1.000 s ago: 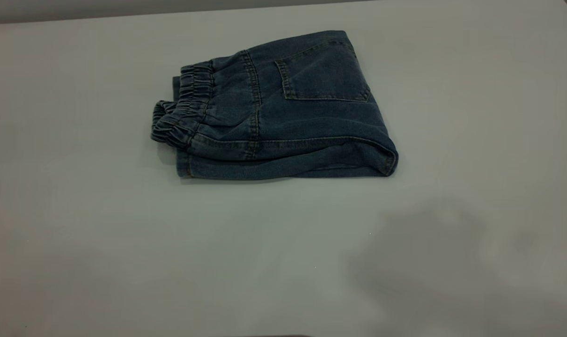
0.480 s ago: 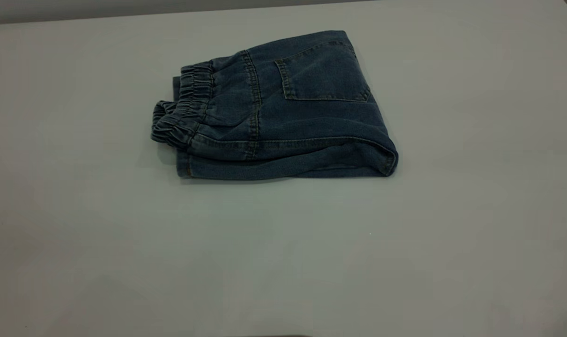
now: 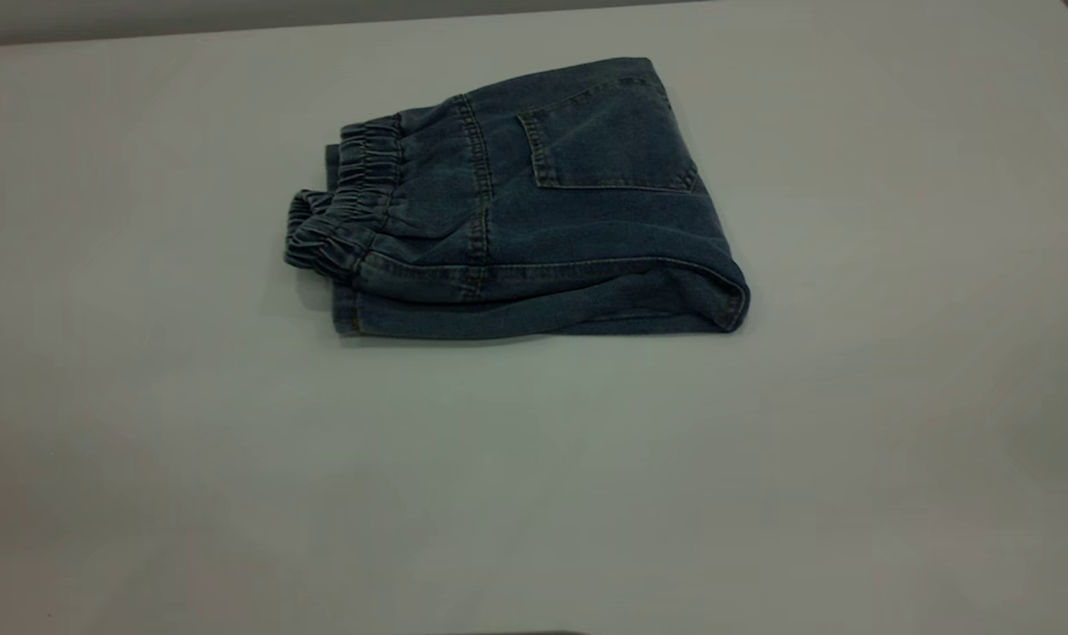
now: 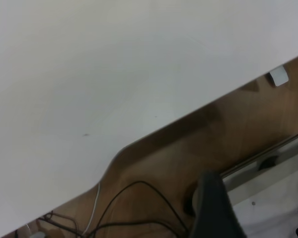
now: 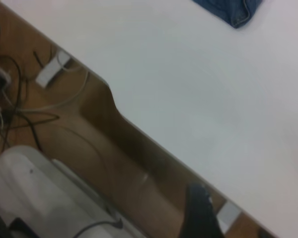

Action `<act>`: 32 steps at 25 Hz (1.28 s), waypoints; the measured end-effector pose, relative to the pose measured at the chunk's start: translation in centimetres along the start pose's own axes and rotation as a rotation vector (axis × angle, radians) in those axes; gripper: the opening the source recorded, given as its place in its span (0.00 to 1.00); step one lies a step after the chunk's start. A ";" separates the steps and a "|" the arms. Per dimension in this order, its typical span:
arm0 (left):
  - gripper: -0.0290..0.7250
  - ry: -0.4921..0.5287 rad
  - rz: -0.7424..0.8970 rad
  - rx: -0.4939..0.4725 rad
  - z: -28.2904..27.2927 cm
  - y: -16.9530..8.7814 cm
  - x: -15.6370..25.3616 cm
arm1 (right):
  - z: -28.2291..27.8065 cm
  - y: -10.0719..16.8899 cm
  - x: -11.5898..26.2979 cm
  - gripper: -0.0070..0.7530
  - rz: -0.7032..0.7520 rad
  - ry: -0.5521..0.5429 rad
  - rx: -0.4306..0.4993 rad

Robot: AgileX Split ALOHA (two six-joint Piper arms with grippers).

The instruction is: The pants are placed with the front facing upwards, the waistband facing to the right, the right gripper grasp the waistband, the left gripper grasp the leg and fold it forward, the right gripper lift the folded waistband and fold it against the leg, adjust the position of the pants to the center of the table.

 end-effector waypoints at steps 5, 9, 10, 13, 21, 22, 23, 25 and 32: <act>0.56 -0.003 -0.012 0.023 0.0 -0.4 0.0 | -1.0 0.0 -0.2 0.59 -0.001 -0.101 -0.011; 0.56 -0.004 -0.016 0.031 0.0 -0.6 0.0 | -1.2 0.0 -0.1 0.59 -0.001 -0.117 -0.013; 0.56 -0.005 -0.016 0.031 0.0 -0.6 -0.1 | -1.2 0.1 -0.1 0.59 -0.001 -0.117 -0.013; 0.56 -0.005 -0.015 0.031 0.0 -0.6 -0.1 | -1.2 0.1 -0.1 0.59 -0.001 -0.117 -0.013; 0.56 -0.008 -0.016 0.031 0.0 -0.6 -0.1 | -1.2 0.1 -0.1 0.59 -0.001 -0.117 -0.013; 0.56 -0.015 -0.017 0.030 -0.1 -0.5 -0.1 | -1.2 0.1 -0.1 0.59 -0.001 -0.119 -0.014; 0.56 -0.027 -0.020 0.029 -0.2 -0.5 -0.1 | -1.3 0.0 -0.1 0.59 0.002 -0.125 -0.011; 0.56 -0.054 -0.052 0.010 -0.5 -0.2 -0.1 | -1.3 -0.3 -0.1 0.59 0.041 -0.134 0.013; 0.56 -0.175 -0.246 -0.176 -2.0 2.1 0.0 | -2.1 -4.0 0.0 0.59 0.398 -0.202 0.313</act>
Point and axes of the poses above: a point on each arm's last joint axis where the gripper is mounted, z pointing out along that axis toward the gripper, y along the wrist's bending axis when the last joint is at zero, x = y × z, the point moved 9 cm from there along z, pointing out along that axis toward the gripper, and after that the axes turned 2 degrees about -z, right-handed, at the moved point
